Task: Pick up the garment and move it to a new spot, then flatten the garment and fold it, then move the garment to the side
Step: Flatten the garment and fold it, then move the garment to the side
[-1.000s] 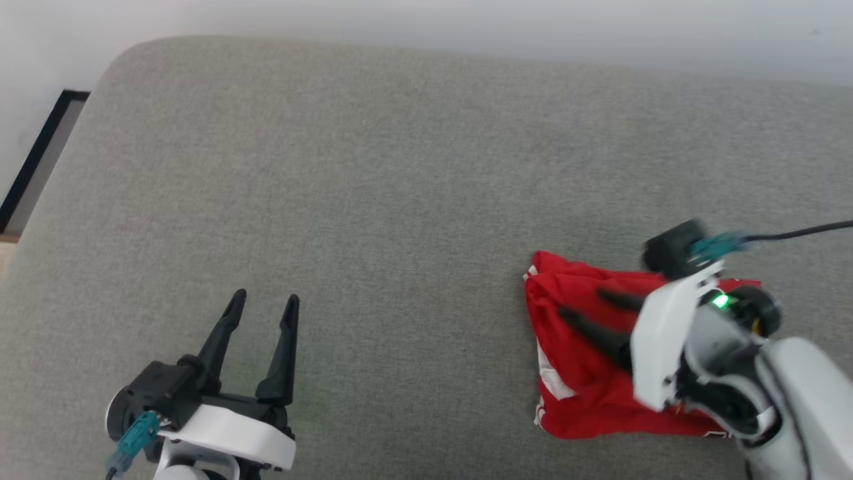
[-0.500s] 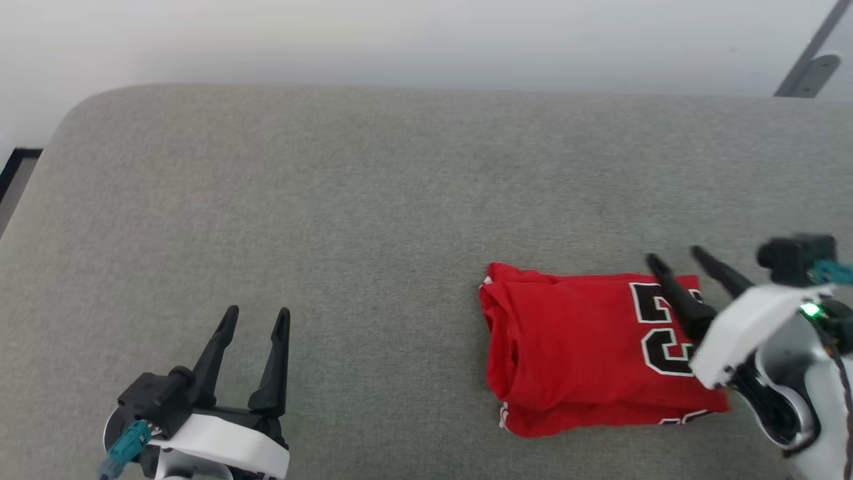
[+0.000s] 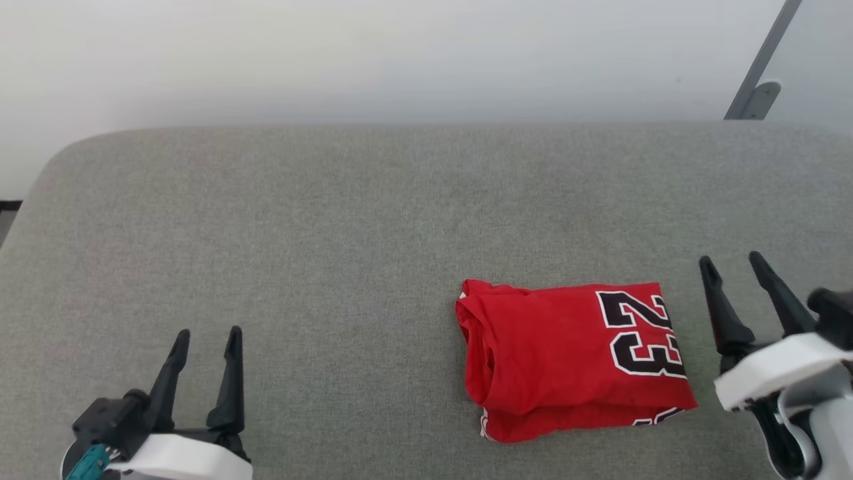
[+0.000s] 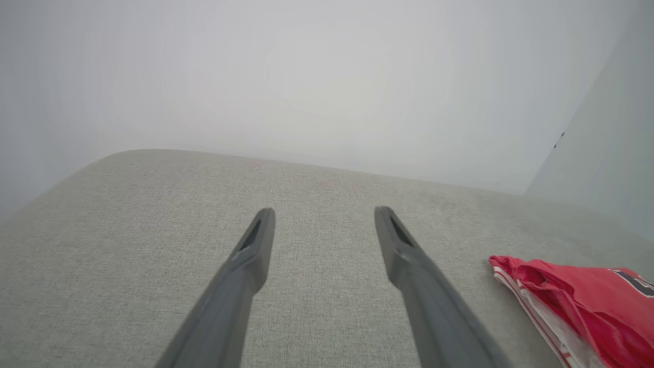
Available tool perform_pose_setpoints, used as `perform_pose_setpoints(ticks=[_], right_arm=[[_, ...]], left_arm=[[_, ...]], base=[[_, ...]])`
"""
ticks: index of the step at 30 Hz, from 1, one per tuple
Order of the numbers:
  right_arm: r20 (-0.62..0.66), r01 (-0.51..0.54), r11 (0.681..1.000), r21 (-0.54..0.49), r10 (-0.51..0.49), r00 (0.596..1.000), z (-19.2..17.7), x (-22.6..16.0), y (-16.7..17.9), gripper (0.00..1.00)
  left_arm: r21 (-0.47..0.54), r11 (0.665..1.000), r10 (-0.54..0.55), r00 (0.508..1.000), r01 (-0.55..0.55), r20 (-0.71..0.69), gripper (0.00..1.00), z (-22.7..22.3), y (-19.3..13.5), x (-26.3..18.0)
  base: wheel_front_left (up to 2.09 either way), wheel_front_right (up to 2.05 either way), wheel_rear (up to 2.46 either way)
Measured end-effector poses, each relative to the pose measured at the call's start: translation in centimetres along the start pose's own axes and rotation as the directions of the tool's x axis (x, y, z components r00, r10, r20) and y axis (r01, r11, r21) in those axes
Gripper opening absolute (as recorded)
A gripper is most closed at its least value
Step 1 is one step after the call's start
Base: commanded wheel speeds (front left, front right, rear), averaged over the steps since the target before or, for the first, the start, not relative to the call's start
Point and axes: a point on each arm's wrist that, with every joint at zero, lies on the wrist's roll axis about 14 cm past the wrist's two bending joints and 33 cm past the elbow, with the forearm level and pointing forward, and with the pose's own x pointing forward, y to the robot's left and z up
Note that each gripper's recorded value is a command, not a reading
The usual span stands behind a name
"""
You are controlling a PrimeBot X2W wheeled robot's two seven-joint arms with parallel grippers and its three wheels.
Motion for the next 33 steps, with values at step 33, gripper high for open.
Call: perform_pose_setpoints(ticks=[33], right_arm=[[0.073, 0.077, 0.997, 0.028, -0.079, 0.994, 2.2, -4.4, -0.8, 1.00]], left_arm=[[0.003, 0.998, 0.060, 0.998, -0.060, 0.027, 1.00, 0.9, 1.5, -2.9]], base=[[0.00, 0.00, 0.00]])
